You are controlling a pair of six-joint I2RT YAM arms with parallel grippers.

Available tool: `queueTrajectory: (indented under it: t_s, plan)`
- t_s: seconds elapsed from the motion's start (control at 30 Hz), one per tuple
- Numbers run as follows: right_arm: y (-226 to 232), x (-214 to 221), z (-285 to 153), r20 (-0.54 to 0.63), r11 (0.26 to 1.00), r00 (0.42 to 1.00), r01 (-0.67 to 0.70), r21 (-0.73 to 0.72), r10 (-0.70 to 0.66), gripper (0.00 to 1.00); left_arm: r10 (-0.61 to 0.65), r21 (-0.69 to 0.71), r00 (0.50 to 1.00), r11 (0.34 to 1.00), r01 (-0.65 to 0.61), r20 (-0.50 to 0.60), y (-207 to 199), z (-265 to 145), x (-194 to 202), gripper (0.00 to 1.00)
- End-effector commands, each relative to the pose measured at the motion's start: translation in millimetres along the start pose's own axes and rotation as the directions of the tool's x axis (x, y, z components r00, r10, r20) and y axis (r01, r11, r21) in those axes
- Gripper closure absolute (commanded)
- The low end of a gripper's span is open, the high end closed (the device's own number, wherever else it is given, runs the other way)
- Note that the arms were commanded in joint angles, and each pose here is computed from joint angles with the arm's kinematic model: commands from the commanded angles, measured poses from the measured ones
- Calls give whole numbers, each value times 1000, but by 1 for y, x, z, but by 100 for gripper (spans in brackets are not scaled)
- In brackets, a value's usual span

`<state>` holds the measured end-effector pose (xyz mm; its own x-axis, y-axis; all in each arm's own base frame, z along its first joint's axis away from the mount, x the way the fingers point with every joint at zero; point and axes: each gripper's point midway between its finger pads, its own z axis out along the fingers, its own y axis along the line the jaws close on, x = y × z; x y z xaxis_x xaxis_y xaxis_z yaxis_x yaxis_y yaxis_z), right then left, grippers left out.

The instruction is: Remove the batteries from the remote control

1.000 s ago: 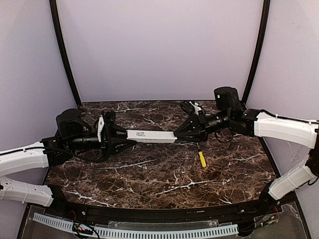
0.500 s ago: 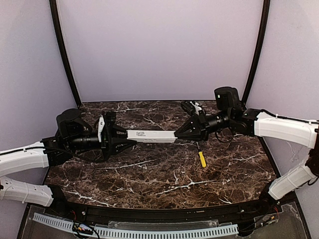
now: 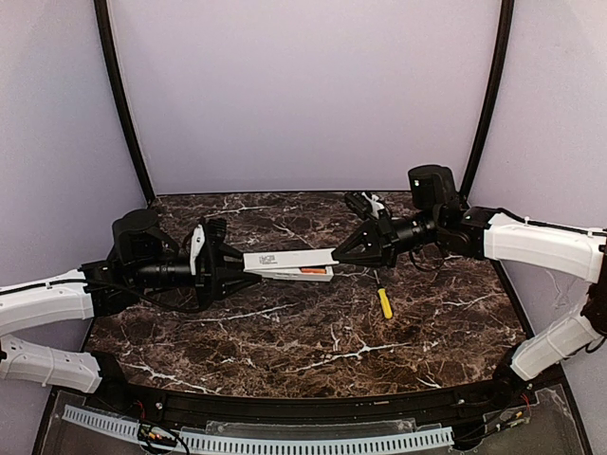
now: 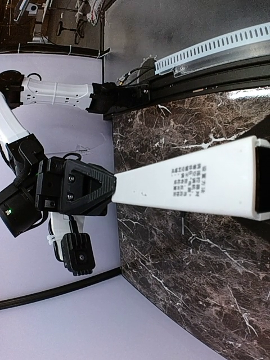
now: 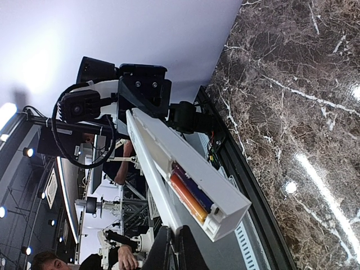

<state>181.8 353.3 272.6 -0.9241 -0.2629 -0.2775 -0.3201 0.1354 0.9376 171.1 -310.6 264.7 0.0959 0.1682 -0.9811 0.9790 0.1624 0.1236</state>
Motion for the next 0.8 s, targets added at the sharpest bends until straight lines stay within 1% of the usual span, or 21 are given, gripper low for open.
queueTrajectory:
  t_s: [0.0, 0.27, 0.43, 0.77]
  plan:
    - [5, -6, 0, 14, 1000, 999, 30, -5, -29, 94, 25, 6, 999, 1000, -26, 26, -2, 0, -11, 100]
    - [5, -5, 0, 14, 999, 999, 34, -6, -34, 100, 27, 5, 999, 1000, -28, 32, -2, -1, -13, 100]
    - [6, -2, -2, 15, 999, 999, 32, -9, -32, 100, 30, 0, 999, 1000, -30, 36, -1, -1, -15, 100]
    - [24, 2, -7, 26, 995, 997, 72, -71, -70, 100, 35, -10, 999, 999, -35, 39, 0, -2, -16, 100]
